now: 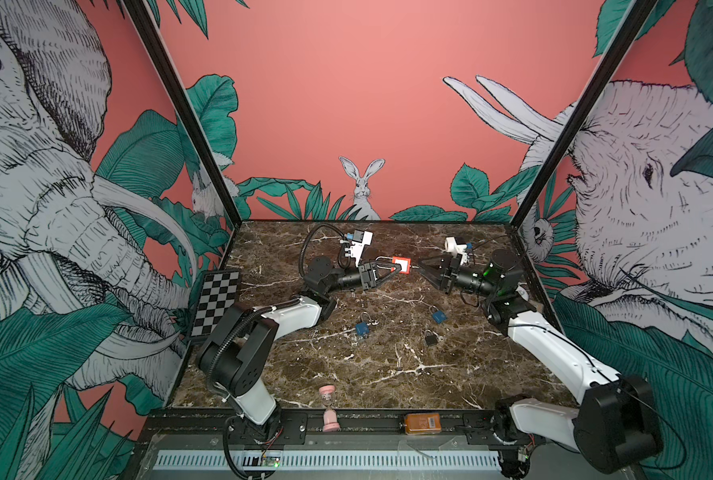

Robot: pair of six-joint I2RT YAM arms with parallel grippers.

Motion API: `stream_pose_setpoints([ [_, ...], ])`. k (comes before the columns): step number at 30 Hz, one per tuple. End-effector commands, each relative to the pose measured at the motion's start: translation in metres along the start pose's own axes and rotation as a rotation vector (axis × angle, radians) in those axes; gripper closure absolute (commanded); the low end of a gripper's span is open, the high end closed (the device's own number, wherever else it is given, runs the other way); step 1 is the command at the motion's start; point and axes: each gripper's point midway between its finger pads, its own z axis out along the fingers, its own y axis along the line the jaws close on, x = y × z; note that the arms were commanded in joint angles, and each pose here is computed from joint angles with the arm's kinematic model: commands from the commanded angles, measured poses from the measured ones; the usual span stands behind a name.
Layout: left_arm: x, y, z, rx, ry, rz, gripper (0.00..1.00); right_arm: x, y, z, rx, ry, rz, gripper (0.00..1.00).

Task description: Lock with the key

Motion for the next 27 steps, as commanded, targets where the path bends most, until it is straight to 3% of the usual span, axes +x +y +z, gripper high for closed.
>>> stream_pose_setpoints([
  [1, -0.013, -0.015, 0.002, 0.042, -0.013, 0.045, 1.0, 0.008, 0.018, -0.001, -0.055, 0.026, -0.076, 0.77],
  [11, -0.012, -0.007, 0.007, 0.038, 0.004, -0.058, 1.0, 0.012, 0.011, 0.001, -0.06, 0.057, -0.156, 0.88],
  [18, -0.014, -0.01, 0.006, 0.05, -0.003, -0.12, 1.0, 0.017, 0.016, -0.004, -0.021, 0.061, -0.342, 0.99],
  [27, -0.028, -0.025, 0.008, 0.129, -0.038, -0.21, 1.0, 0.02, 0.026, -0.013, -0.007, 0.023, -0.557, 1.0],
])
